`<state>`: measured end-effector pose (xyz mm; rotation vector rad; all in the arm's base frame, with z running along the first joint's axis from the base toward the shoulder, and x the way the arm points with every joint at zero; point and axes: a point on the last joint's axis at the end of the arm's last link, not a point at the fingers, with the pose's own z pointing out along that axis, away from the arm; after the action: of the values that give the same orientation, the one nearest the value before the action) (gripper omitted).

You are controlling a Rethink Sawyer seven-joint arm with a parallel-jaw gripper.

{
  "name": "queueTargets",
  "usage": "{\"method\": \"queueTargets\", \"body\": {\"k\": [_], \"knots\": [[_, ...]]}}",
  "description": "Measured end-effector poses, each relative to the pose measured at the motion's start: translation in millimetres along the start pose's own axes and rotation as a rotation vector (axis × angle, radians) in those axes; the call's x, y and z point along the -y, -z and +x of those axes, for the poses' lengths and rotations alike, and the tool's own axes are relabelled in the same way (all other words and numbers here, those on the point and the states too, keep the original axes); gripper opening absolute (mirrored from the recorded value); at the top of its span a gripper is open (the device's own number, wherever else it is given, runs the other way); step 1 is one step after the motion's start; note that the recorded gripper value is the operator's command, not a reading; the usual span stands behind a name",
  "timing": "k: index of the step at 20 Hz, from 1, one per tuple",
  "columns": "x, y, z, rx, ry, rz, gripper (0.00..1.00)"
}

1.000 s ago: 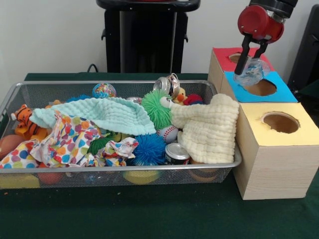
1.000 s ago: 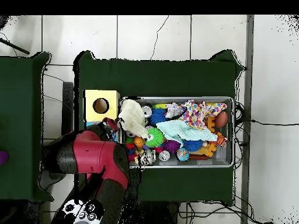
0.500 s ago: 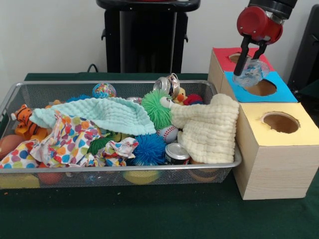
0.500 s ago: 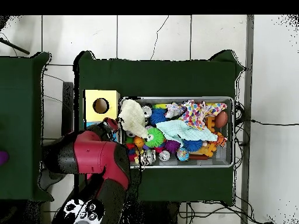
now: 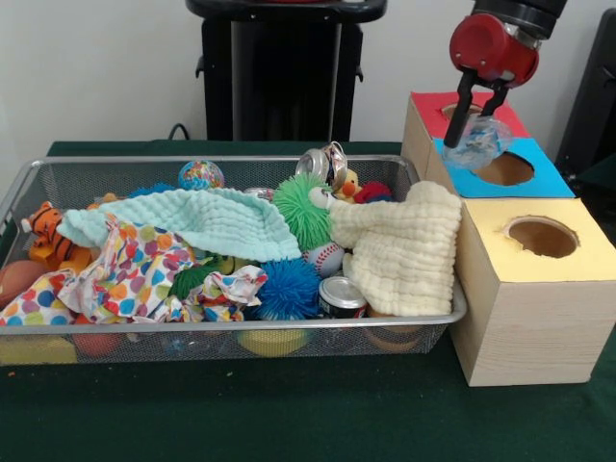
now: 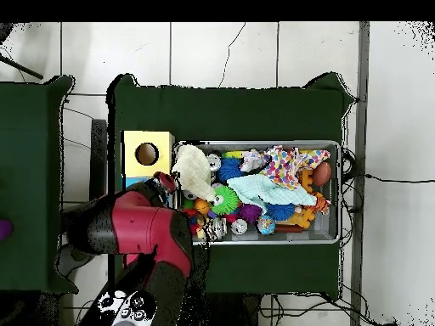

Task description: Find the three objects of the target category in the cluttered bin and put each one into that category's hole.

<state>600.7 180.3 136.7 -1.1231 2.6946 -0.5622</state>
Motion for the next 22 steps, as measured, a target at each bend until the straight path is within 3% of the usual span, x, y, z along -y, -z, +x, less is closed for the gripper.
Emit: {"method": "queueTargets", "body": {"k": [8,22], "knots": [[3,-6,11.5,-0.011,-0.015,-0.001,1.00],[-6,-2,5.4,0.001,0.003,0.004,1.00]]}}
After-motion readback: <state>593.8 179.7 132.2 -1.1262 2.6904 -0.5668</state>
